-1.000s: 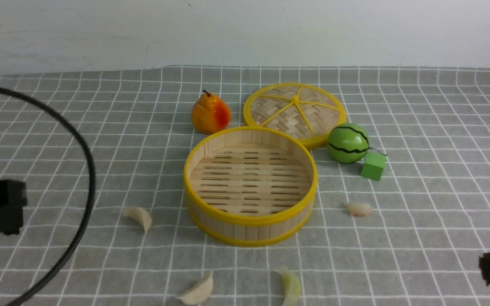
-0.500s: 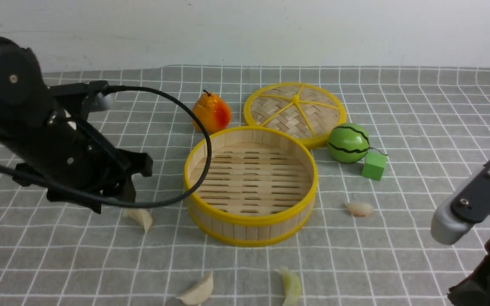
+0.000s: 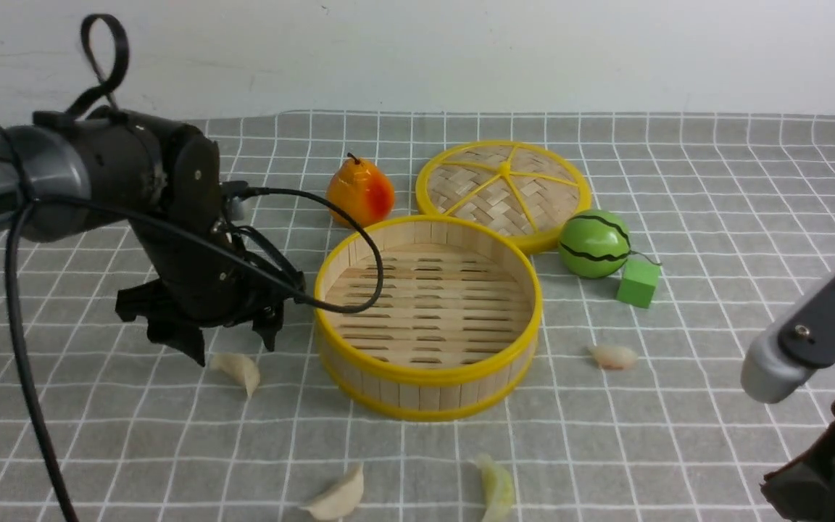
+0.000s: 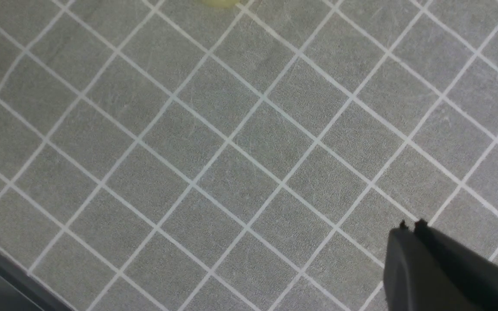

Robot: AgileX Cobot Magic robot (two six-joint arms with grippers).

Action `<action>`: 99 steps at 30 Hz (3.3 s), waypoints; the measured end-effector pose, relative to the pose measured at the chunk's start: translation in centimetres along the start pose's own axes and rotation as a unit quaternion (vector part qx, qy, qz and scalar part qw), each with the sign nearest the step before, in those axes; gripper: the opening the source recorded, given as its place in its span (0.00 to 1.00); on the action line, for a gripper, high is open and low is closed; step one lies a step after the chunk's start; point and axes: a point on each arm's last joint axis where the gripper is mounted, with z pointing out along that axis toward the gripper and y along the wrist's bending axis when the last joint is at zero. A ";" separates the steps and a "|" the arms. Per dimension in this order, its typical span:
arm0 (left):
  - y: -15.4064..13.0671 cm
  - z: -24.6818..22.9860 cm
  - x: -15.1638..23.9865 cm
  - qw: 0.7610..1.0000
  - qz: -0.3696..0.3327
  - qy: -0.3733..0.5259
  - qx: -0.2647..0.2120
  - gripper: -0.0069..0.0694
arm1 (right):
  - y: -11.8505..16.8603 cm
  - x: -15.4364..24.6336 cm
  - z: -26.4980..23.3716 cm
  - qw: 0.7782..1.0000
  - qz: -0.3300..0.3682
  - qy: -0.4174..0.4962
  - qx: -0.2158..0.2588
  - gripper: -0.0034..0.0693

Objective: Put the dumplings into the steamer on the table with the grey tablecloth.
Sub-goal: 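Reach for and grasp a dumpling on the table with the left gripper, then place the dumpling into the bamboo steamer basket with the left gripper, then reach for and grasp a dumpling on the table with the left gripper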

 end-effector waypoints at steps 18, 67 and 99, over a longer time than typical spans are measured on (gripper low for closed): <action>-0.2 3.2 -0.2 0.999 -0.010 0.044 -0.027 0.32 | 0.0 0.0 0.0 1.000 0.000 0.000 0.000 0.07; -17.2 -10.3 -4.0 0.969 0.172 -0.156 0.088 0.75 | 0.1 -0.2 0.0 1.000 0.003 -0.009 -0.003 0.10; -7.1 -5.0 11.4 0.931 0.350 0.045 0.088 0.75 | 0.2 -0.5 0.0 0.999 0.014 -0.028 -0.014 0.10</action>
